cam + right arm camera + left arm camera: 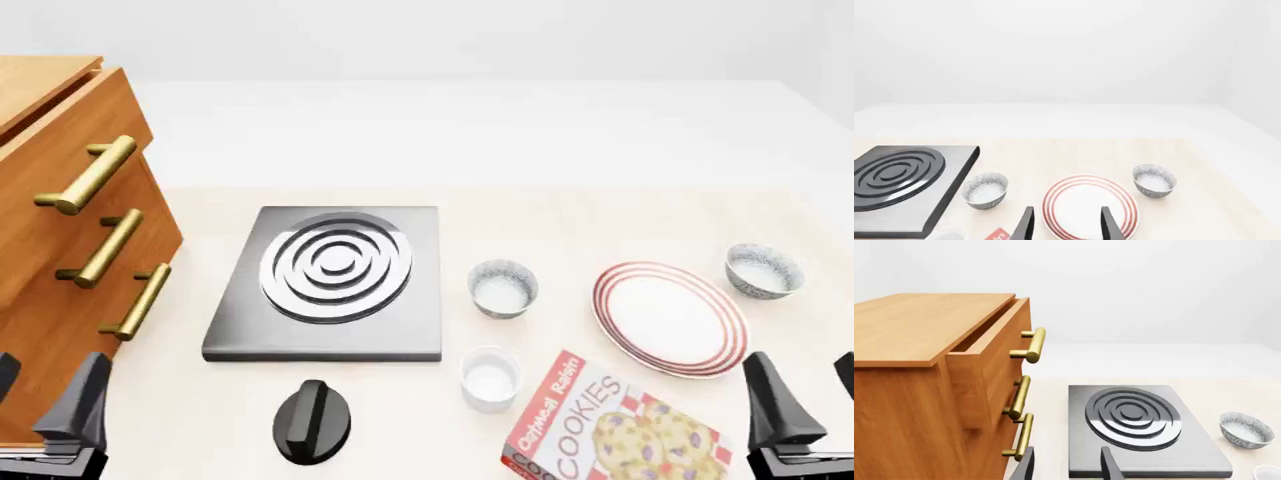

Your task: Pick the akita bowl next to the plate and place it on the plate.

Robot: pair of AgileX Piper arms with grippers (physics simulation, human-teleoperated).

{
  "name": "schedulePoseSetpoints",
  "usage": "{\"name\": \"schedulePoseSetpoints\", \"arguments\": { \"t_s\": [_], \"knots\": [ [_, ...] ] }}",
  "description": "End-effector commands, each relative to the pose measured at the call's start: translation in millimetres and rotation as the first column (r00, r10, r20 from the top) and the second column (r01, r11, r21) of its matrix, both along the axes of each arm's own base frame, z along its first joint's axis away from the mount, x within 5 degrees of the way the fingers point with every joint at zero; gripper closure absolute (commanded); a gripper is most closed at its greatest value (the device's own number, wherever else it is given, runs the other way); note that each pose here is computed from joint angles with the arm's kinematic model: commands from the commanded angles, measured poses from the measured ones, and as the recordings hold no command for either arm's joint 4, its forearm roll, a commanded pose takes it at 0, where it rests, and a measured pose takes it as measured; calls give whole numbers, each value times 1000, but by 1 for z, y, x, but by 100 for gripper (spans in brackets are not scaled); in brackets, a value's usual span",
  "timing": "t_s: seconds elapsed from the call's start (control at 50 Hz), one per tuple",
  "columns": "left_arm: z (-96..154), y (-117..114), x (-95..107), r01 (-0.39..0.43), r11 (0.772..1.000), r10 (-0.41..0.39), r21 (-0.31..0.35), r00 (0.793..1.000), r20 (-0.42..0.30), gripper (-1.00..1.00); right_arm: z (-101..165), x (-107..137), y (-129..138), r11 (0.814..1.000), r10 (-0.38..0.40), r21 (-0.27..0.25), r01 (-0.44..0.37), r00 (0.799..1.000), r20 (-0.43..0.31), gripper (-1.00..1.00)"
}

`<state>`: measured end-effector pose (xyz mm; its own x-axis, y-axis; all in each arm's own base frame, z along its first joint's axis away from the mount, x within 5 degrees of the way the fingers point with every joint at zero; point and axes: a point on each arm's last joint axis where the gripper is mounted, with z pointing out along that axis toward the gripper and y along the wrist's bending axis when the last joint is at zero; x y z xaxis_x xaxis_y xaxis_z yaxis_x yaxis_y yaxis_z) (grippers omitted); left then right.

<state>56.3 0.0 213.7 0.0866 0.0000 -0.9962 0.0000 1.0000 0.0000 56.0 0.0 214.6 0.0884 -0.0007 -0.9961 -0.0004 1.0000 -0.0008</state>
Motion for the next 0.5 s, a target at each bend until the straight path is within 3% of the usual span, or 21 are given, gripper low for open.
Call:
{"name": "schedulePoseSetpoints", "arguments": {
  "t_s": [0.02, 0.5],
  "knots": [
    [1, 0, 0, 0, 1000, 0, 0, 1000, -1, -100, 2, 0, 0, 1000, 2, -5, -2, 1000, 2, -100],
    [1, 0, 0, 0, 1000, 0, 0, 1000, -1, -100, 10, 1, 1, 1000, 19, -19, -19, 1000, 12, -100]
  ]
}}
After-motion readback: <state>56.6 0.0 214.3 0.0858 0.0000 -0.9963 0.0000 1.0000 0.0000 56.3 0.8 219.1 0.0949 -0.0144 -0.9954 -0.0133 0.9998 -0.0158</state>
